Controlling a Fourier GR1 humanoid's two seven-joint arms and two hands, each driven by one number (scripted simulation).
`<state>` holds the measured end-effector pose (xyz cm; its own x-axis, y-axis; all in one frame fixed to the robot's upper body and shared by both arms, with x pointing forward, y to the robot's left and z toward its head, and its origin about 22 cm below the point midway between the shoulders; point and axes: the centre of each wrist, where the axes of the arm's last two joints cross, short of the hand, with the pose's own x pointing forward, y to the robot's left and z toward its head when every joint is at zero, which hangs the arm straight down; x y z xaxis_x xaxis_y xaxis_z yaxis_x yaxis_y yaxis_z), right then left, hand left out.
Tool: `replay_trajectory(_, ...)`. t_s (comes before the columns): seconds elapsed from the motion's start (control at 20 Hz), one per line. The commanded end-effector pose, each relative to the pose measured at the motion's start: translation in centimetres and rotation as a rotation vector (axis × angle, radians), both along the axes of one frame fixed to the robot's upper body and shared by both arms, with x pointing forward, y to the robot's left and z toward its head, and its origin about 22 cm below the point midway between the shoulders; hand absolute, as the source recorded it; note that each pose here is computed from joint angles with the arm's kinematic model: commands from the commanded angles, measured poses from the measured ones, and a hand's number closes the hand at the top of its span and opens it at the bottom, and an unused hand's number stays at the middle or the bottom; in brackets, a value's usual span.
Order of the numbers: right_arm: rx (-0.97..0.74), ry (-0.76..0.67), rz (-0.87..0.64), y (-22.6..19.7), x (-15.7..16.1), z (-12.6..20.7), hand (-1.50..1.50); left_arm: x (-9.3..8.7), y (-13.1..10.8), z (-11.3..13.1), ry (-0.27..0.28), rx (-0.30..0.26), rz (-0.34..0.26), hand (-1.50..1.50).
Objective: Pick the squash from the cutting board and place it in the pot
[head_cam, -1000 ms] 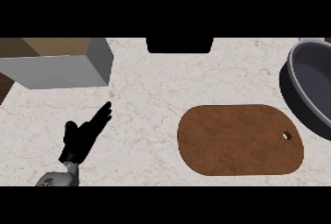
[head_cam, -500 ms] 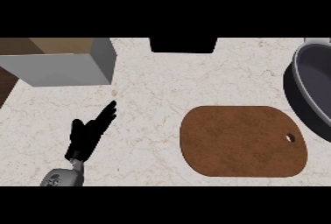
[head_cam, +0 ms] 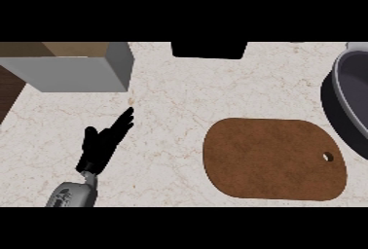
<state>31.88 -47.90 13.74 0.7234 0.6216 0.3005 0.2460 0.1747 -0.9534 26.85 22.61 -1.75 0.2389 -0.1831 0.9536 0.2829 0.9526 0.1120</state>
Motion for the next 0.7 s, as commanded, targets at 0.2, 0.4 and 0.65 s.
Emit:
replay_trajectory(0.2, 0.098, 0.334, -0.076, 1.4, 3.8, -2.9, 1.50, -0.1, 1.0, -0.5, -0.012, 0.001, -0.027, 0.00)
replay_trajectory(0.4, 0.289, 0.445, -0.189, 0.7, 4.2, -3.5, -1.50, -0.6, -0.3, -1.1, -0.009, -0.006, -0.008, 0.00)
replay_trajectory(0.65, 0.293, 0.317, -0.092, 2.3, 5.4, -4.7, -1.50, 0.0, 0.2, -0.1, -0.002, 0.005, -0.017, 0.00)
